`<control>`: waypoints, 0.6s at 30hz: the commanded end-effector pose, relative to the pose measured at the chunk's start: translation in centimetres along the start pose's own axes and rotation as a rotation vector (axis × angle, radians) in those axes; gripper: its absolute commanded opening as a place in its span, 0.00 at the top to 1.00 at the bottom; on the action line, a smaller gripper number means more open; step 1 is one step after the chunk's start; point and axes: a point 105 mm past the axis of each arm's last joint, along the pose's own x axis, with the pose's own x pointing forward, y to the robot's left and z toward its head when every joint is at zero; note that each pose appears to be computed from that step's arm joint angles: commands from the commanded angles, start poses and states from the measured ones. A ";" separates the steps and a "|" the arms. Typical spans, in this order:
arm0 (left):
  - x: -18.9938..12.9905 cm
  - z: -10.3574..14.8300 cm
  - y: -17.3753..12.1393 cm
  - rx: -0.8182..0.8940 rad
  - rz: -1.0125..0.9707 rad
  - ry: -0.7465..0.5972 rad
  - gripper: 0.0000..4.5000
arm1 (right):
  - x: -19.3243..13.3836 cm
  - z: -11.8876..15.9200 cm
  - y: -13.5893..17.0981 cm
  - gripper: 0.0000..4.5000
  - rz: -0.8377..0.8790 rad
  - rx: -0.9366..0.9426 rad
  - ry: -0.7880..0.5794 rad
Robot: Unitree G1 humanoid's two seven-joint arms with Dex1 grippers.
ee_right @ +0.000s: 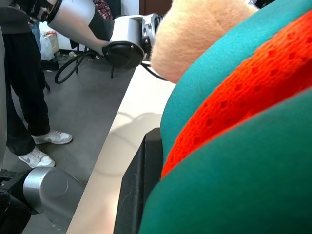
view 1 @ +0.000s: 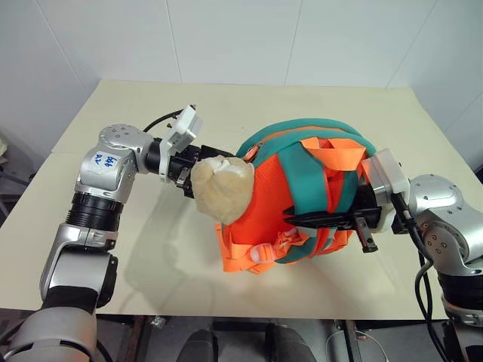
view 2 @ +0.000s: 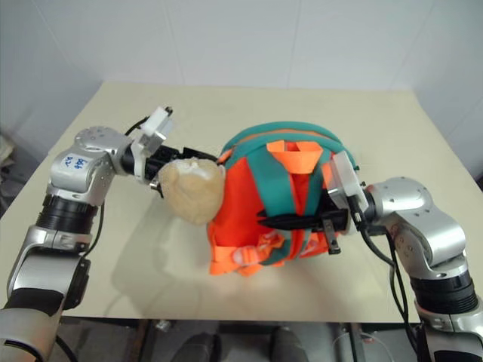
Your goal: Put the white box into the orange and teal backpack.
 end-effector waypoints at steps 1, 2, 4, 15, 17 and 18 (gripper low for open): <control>-1.1 1.4 -0.9 0.051 -0.060 0.016 0.00 | -0.1 0.8 0.1 0.89 0.007 -0.053 -0.005; -1.5 1.5 -1.2 0.053 -0.065 0.017 0.00 | -0.1 0.8 0.1 0.89 0.005 -0.054 -0.005; -2.2 1.7 -1.7 0.053 -0.067 0.021 0.00 | -0.1 0.8 0.2 0.89 0.002 -0.054 -0.003; -6.7 4.4 -4.3 0.069 0.037 -0.033 0.00 | -0.4 0.4 0.5 0.89 -0.013 -0.052 0.016; -7.2 5.5 -5.0 0.069 0.071 -0.092 0.00 | -0.5 0.3 0.7 0.89 -0.008 -0.058 0.013; -7.4 6.0 -5.3 0.067 0.084 -0.120 0.00 | -0.5 0.3 0.7 0.89 -0.008 -0.065 0.007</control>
